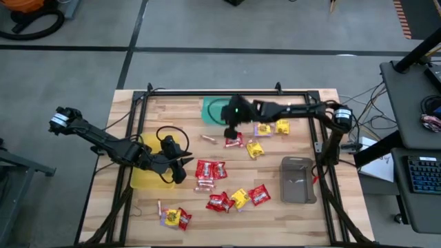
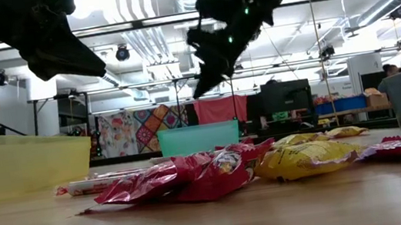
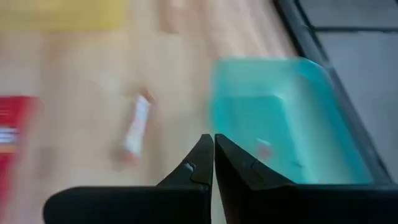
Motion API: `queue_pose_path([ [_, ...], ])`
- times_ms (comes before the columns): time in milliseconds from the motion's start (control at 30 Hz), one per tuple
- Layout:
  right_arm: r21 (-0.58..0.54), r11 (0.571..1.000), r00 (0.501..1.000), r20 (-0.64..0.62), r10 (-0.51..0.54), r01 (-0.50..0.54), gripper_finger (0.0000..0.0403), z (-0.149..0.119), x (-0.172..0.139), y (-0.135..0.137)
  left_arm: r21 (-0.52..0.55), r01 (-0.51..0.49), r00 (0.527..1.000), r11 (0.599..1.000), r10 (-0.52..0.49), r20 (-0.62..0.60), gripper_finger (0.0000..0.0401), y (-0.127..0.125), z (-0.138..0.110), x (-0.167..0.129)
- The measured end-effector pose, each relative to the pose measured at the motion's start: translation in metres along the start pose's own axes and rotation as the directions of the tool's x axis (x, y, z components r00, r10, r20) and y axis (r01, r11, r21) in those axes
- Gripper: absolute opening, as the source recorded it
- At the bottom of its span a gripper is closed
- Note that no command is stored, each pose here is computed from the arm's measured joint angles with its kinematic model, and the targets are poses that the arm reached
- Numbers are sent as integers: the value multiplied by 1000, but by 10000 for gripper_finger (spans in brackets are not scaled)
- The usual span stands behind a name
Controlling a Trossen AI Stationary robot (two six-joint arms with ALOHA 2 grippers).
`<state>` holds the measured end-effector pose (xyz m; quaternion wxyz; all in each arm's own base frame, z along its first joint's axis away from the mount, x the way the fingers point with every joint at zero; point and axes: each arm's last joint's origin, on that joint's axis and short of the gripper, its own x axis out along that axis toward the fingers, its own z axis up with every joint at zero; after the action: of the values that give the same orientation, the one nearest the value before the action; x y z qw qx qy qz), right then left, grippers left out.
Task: Sort candy
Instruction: Put the white candy into the green bin
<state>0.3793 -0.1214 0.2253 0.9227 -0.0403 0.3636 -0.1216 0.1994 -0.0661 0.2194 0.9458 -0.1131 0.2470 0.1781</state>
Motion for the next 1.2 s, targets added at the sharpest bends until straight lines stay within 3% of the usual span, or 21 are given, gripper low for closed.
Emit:
queue_pose_path([
  [100,33,999,1000,17,13,-14,8,-1,-1,-21,0,1,1000,1000,-1,0,77,0,0,0],
  [200,33,987,986,53,157,-159,8,-3,0,-27,0,2,1000,1000,-2,-1,77,0,0,0],
  [433,-32,966,960,101,259,-257,8,-2,26,8,15,3,1000,1000,-3,-2,77,0,0,0],
  [733,45,997,990,131,54,-60,9,-4,57,51,5,33,999,999,-33,-1,77,3,3,-8],
  [867,84,992,990,117,79,-90,18,-12,68,59,6,28,1000,1000,-28,-2,77,11,5,-20],
  [1100,132,985,992,76,104,-114,92,-25,90,77,18,-25,998,1000,24,57,77,23,11,-35],
  [1200,147,988,998,57,36,-44,126,-29,98,79,29,-25,998,999,23,65,77,24,12,-36],
])
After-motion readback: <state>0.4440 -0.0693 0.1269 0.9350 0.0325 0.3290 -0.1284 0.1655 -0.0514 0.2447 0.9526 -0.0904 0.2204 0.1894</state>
